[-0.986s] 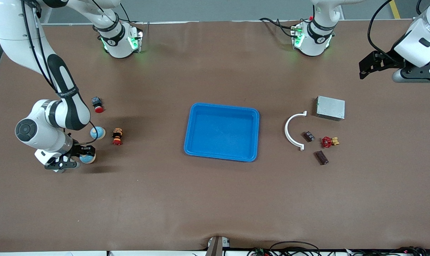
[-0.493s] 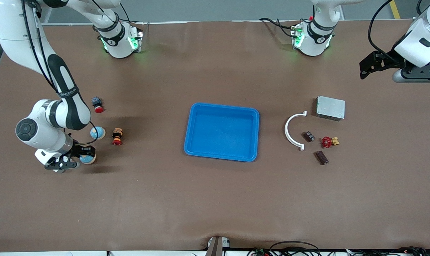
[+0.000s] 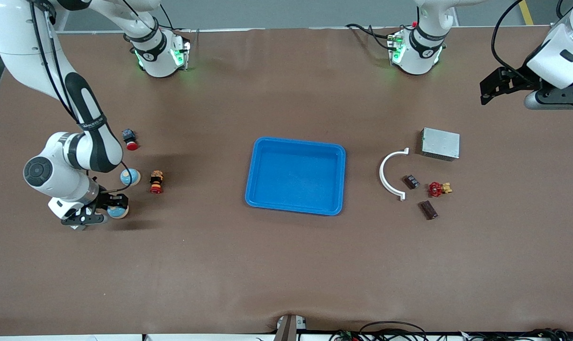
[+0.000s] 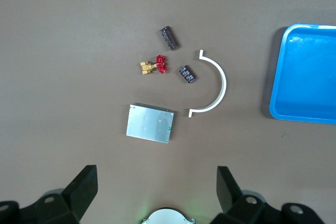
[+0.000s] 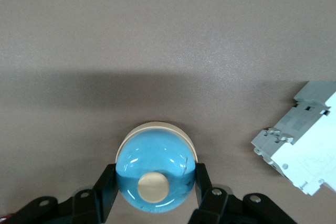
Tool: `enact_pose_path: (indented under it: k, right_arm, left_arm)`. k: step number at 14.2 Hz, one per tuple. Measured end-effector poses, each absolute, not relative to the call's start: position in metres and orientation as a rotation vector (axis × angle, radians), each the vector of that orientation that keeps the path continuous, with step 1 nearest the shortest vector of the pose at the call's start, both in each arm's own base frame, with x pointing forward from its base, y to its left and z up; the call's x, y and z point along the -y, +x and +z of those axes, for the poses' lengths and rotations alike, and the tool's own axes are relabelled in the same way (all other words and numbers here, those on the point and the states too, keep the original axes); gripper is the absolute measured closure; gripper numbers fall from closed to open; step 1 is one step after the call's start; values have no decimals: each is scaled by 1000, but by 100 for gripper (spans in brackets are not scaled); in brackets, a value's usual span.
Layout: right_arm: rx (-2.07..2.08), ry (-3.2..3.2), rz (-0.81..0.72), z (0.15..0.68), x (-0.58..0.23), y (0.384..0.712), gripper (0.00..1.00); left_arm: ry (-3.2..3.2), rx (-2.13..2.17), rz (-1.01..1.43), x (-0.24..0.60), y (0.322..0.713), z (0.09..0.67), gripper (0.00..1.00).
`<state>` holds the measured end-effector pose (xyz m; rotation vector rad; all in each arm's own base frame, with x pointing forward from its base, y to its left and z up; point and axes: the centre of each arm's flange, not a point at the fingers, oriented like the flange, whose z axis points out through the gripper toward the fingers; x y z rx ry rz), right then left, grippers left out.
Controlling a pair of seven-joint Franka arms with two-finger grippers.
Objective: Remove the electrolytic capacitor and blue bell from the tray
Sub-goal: 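Lower the bell beside the first bell and open the right gripper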
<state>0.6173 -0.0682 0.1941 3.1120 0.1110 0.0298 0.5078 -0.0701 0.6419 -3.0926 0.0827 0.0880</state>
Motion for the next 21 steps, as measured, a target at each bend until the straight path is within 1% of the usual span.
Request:
enact_pose_path:
  k: [8,9,11,12,13,17,19,21]
  right_arm:
    - [-88,3121,42,186,68,616,37]
    - [-86,3121,42,185,68,616,33]
    - [-84,3121,44,181,68,615,14]
    - [-84,3120,47,179,68,615,3]
    - [-84,3120,52,177,68,615,0]
    - [-87,3122,47,184,67,618,0]
    - [-99,3135,-7,212,62,626,0]
    - [-92,3148,-68,256,57,636,0]
  left_arm:
    - [-3094,-82,78,70,508,643,0]
    - [-3095,-78,70,69,509,644,0]
    - [-3096,-70,64,66,510,644,0]
    - [-3096,-67,63,65,511,644,0]
    - [-3096,-67,63,65,511,644,0]
    - [-3097,-66,55,64,511,646,0]
    - [-3098,-58,44,62,511,650,0]
    - [-3099,-44,36,57,511,652,0]
